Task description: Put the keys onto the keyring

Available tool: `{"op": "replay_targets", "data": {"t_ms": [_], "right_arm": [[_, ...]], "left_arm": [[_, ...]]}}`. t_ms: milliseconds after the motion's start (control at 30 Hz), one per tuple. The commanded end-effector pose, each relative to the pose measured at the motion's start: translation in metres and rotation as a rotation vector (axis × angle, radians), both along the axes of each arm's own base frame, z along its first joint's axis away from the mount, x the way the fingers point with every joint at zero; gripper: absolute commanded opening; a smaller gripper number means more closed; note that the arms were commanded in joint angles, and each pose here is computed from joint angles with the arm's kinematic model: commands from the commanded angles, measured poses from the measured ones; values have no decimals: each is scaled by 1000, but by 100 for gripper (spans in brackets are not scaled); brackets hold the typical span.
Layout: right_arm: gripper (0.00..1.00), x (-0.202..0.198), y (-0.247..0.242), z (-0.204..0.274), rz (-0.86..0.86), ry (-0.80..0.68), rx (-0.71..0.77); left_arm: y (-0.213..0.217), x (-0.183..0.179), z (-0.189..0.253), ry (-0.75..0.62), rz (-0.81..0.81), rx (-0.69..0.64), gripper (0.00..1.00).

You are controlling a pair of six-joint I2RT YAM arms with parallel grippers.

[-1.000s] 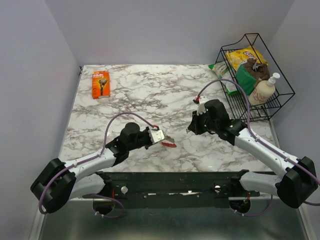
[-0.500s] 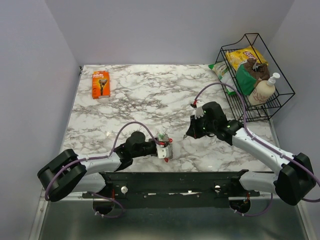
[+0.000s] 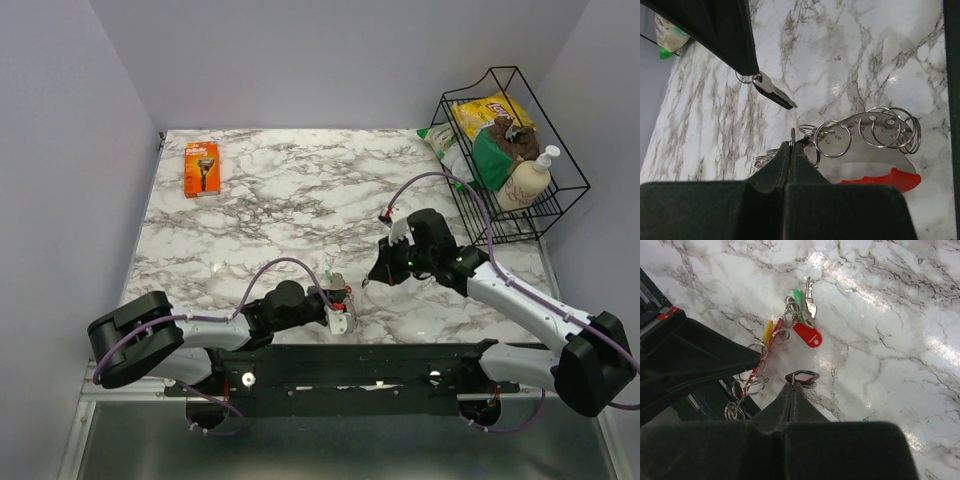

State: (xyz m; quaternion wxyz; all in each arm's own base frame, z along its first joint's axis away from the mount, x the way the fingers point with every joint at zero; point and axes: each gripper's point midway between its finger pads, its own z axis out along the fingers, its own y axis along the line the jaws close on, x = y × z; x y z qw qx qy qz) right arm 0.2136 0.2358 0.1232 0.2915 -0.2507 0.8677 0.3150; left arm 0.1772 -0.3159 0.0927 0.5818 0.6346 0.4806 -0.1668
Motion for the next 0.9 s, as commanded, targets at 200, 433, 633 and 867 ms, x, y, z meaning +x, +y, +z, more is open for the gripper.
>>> {"op": "replay_targets", "data": {"t_ms": [200,433,633,867], "right_arm": [[1,1,-5,13,-27,-78,27],[1,2,-8,15,-38,-100,29],[1,0,-2,14,-1,-88,46],[1,-5,6,14,40,-72,76]], "left_arm": [[-10,25,24,-161,47,1,0],[-1,16,32,-142,62,-122,0],[2,5,24,-74,44,-132,0],[-2,-20,-7,68,9,-72,0]]}}
